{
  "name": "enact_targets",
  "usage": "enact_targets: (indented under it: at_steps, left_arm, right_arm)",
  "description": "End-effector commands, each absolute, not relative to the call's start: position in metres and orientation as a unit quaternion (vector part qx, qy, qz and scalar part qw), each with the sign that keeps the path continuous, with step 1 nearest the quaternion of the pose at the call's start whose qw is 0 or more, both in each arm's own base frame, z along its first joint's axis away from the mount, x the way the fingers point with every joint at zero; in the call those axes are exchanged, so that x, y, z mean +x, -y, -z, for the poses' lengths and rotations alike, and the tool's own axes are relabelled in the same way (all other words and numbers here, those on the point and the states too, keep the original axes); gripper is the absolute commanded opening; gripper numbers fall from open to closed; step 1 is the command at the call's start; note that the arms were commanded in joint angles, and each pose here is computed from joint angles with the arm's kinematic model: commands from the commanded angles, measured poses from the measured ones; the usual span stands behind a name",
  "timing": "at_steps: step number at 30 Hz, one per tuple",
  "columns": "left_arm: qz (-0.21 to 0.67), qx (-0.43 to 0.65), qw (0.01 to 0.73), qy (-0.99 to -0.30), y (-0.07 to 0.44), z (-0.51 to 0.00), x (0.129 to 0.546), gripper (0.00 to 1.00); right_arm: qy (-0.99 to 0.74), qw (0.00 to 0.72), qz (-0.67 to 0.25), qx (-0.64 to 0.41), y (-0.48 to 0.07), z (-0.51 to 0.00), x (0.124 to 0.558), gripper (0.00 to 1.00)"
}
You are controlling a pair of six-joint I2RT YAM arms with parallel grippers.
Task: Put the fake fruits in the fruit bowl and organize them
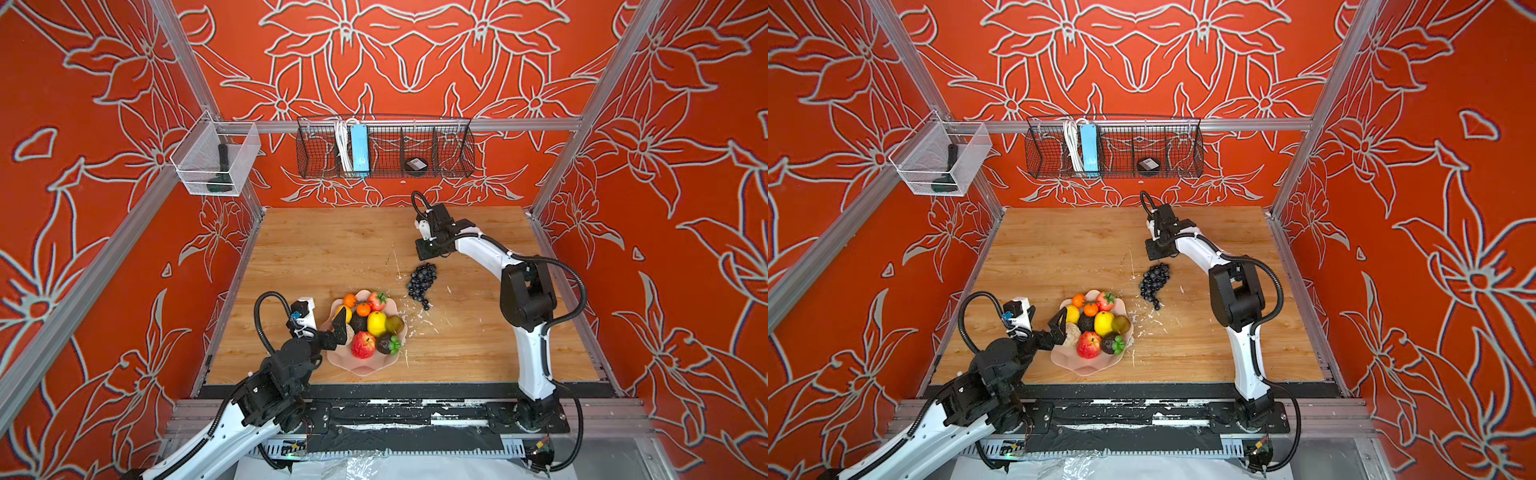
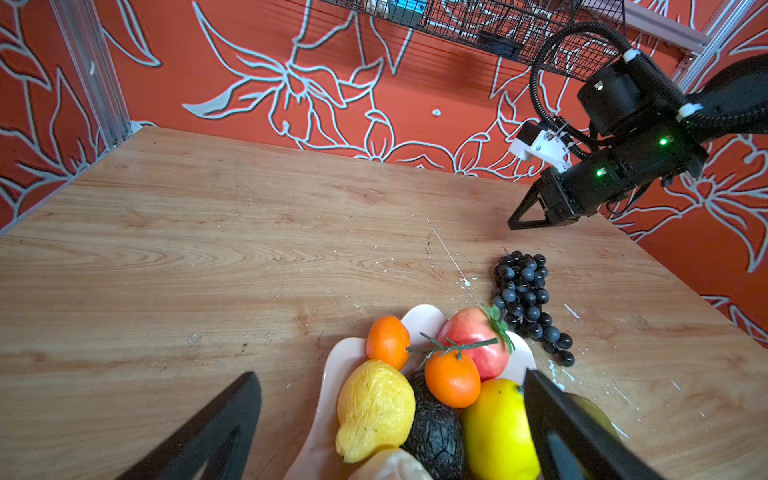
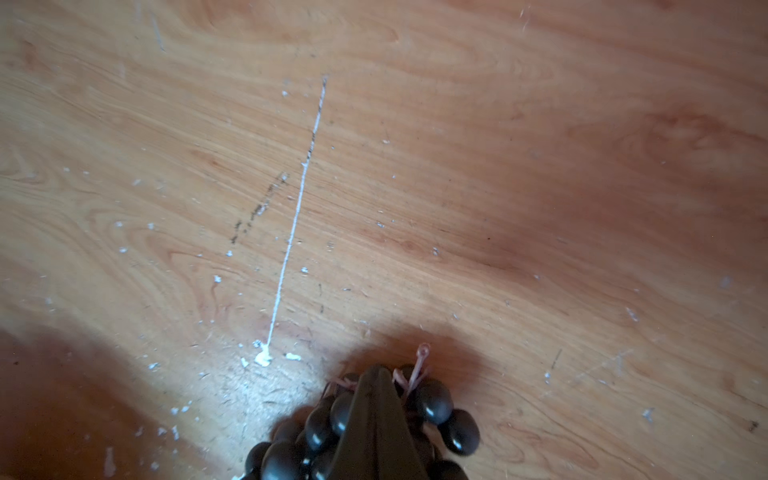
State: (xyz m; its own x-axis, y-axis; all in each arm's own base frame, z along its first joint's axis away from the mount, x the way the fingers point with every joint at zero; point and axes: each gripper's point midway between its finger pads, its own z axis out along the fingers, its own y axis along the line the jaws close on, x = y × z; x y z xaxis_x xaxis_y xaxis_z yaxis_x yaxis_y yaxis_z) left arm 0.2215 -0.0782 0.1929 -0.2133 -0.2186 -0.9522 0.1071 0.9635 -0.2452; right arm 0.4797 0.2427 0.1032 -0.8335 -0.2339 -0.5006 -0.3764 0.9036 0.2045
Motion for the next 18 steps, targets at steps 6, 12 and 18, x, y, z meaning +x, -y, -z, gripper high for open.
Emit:
enact_targets:
  at_steps: [6, 12, 18]
  left_arm:
    - [0.128, -0.047, 0.628, -0.766, 0.075, -0.192, 0.222, 0.98]
    - [0.130, -0.048, 0.628, -0.766, 0.075, -0.192, 0.222, 0.98]
    - [0.128, -0.046, 0.627, -0.767, 0.075, -0.191, 0.222, 0.98]
  right_arm:
    - [-0.955, 0.217, -0.129, -0.156, -0.239, -0.094, 0.475, 0.15]
    - [-0.961, 0.198, -0.083, -0.176, -0.237, -0.084, 0.462, 0.53]
    - [-0.956, 0.229, -0.058, -0.174, -0.234, -0.093, 0.442, 0.98]
